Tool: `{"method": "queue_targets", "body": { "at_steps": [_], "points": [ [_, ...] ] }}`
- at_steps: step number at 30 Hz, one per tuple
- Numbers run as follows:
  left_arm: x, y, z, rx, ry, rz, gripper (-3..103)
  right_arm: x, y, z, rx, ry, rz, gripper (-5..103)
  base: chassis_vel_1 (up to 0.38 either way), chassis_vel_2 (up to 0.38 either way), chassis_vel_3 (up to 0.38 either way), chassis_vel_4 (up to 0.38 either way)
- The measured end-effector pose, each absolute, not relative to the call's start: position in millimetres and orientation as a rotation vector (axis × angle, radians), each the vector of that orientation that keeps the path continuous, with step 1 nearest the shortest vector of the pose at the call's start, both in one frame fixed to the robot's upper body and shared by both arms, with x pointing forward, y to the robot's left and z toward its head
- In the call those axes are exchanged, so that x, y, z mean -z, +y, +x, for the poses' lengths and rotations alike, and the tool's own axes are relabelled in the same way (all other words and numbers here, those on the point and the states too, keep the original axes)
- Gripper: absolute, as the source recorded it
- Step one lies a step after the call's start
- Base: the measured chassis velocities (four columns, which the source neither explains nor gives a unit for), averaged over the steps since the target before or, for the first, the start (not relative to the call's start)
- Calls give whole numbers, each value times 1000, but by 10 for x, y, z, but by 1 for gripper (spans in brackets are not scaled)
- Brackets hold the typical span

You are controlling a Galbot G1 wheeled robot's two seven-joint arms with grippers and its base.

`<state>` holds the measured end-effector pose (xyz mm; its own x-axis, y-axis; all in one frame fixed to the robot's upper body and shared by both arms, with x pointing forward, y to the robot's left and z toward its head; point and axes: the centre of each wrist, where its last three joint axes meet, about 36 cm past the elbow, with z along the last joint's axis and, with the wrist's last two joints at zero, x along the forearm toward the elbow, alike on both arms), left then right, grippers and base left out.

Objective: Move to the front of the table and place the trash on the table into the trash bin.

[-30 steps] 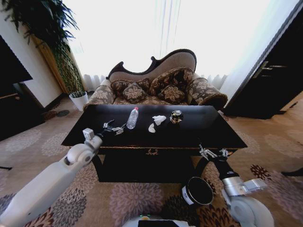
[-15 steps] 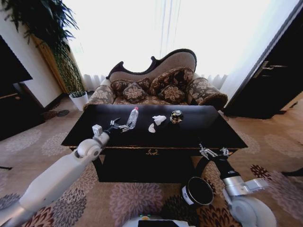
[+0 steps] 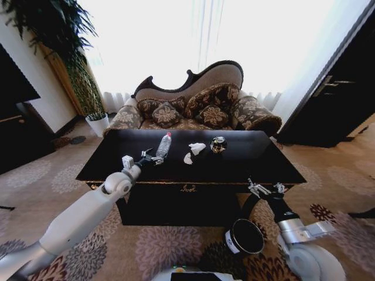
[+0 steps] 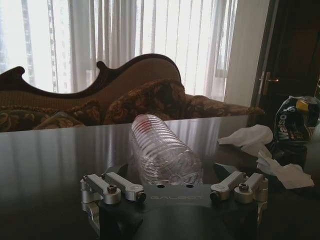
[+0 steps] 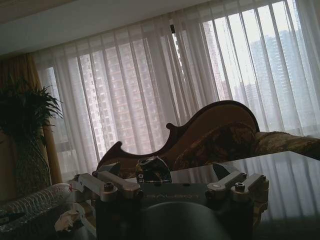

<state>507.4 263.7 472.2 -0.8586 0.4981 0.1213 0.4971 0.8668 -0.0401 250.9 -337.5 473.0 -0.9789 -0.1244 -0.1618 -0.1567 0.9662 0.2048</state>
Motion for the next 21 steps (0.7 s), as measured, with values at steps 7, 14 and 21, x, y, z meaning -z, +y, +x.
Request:
{"method": "queue_targets", "body": {
  "at_steps": [7,14,21],
  "points": [
    [-4649,2549,5152,-17,-2897,-789,97,-4714,-3387,2504,-330,2973,-208,100,0,0,0,0],
    [-4631,2496,5216,-23,-2899,-796,97,-4706,-3398,2500,-331,2975,-202,100,0,0,0,0],
    [-4681,2494,5252,-12,-2910,-807,86,-4686,-3388,2492,-340,2975,-196,100,0,0,0,0]
  ]
}}
